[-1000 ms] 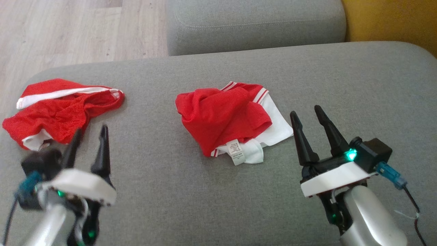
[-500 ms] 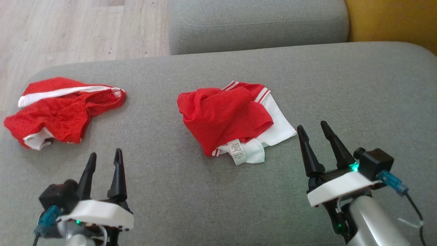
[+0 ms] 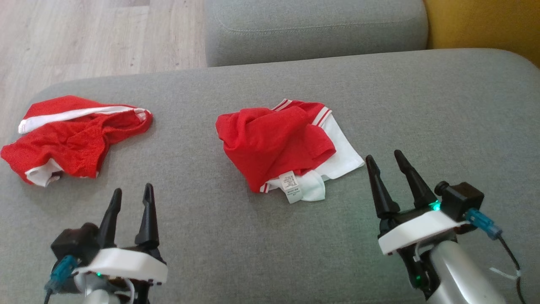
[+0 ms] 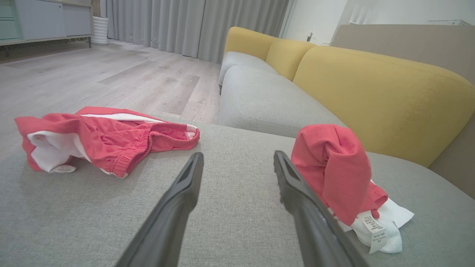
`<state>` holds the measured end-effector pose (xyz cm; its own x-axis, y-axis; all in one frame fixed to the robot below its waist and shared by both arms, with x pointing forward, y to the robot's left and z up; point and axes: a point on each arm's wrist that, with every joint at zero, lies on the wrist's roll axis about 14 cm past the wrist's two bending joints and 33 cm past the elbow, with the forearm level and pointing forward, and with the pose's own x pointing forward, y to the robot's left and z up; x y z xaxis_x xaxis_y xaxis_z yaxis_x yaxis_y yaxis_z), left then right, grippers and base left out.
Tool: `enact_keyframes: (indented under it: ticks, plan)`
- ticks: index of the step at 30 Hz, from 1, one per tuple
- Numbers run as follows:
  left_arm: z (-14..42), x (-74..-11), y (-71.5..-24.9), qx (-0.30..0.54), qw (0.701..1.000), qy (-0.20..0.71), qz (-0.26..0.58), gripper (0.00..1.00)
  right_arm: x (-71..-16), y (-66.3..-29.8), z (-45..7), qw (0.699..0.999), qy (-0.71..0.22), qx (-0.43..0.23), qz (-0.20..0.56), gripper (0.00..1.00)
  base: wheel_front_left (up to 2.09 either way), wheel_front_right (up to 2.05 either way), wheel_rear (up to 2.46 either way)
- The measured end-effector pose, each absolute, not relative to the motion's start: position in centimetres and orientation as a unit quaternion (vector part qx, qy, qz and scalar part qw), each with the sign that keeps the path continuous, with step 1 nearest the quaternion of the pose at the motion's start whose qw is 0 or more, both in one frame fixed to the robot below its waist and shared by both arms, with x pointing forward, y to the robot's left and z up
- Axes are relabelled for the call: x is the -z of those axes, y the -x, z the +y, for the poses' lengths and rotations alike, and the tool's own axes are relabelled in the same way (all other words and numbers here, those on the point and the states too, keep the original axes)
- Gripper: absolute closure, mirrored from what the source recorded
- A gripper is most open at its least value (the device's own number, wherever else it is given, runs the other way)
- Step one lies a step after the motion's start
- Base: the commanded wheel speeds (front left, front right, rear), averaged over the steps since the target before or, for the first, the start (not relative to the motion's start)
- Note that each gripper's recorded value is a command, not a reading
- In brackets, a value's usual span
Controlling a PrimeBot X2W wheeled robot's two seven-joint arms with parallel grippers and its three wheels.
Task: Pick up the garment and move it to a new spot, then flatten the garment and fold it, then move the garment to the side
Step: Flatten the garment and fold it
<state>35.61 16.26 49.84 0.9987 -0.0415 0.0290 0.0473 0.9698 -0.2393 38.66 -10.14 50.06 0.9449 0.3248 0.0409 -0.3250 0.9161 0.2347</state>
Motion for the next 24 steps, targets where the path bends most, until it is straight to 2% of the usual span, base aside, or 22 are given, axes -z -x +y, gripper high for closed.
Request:
enact_keyframes:
  ticks: [7, 12, 18, 24]
  plan:
    - [16.4, -49.3, -35.4, 0.018, 0.992, 0.126, -0.007, 0.00, -47.9, -38.5, -9.0, 0.976, -0.114, -0.182, 0.039, 0.00, 0.00, 0.00, 0.00]
    - [16.4, -48.7, -35.4, 0.016, 0.991, 0.130, 0.002, 0.00, -46.5, -40.8, -9.7, 0.975, -0.091, -0.178, 0.095, 0.00, 0.00, 0.00, 0.00]
    - [17.6, -48.5, -36.0, -0.001, 0.991, 0.130, 0.001, 0.00, -42.8, -43.7, -11.6, 0.963, -0.073, -0.145, 0.217, 0.00, 0.00, 0.00, 0.00]
    - [18.6, -47.5, -35.9, -0.020, 0.991, 0.133, 0.014, 0.00, -39.3, -44.5, -12.1, 0.937, -0.079, -0.122, 0.318, 0.00, 0.00, 0.00, 0.00]
